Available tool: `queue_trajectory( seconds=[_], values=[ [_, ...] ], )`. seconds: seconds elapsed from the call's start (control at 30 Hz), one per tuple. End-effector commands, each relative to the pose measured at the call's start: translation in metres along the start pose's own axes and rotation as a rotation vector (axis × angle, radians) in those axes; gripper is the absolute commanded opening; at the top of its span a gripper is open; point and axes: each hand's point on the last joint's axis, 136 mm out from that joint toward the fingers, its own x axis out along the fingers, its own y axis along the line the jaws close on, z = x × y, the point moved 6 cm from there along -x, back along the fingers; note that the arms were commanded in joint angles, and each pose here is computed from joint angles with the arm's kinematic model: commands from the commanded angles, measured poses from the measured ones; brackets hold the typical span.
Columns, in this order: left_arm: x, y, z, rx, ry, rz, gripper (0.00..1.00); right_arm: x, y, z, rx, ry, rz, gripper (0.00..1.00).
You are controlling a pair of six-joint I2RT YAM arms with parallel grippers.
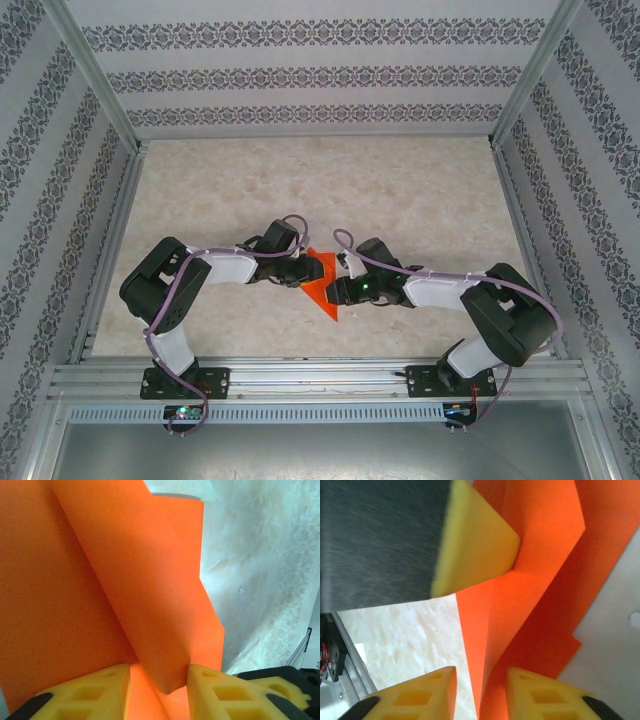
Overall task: Fold a paper plane with a square sheet of paper (fold left side to right side)
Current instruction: Fourth fold the wing at the center of the table.
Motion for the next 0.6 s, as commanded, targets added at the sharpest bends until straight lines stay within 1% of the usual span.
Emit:
queue_trajectory(
  seconds=[0.0, 0.07, 0.17, 0.3, 0.57],
  values=[
    [0.009, 0.017, -0.010, -0.041, 0.035, 0.082, 0.35, -0.013, 0.004, 0.005, -0.013, -0.043, 0.037, 0.40],
    [0.008, 0.017, -0.010, -0.042, 0.032, 0.078, 0.35, -0.019, 0.002, 0.007, -0.009, -0.062, 0.045, 0.46],
    [0.008, 0.017, -0.010, -0.040, 0.030, 0.075, 0.35, -0.026, 0.000, 0.013, 0.003, -0.090, 0.055, 0.50],
    [0.008, 0.016, -0.010, -0.040, 0.028, 0.073, 0.35, -0.026, -0.001, 0.018, 0.024, -0.095, 0.063, 0.49],
    [0.008, 0.016, -0.010, -0.042, 0.028, 0.068, 0.35, -0.007, -0.004, 0.024, 0.074, -0.062, 0.087, 0.41]
  ],
)
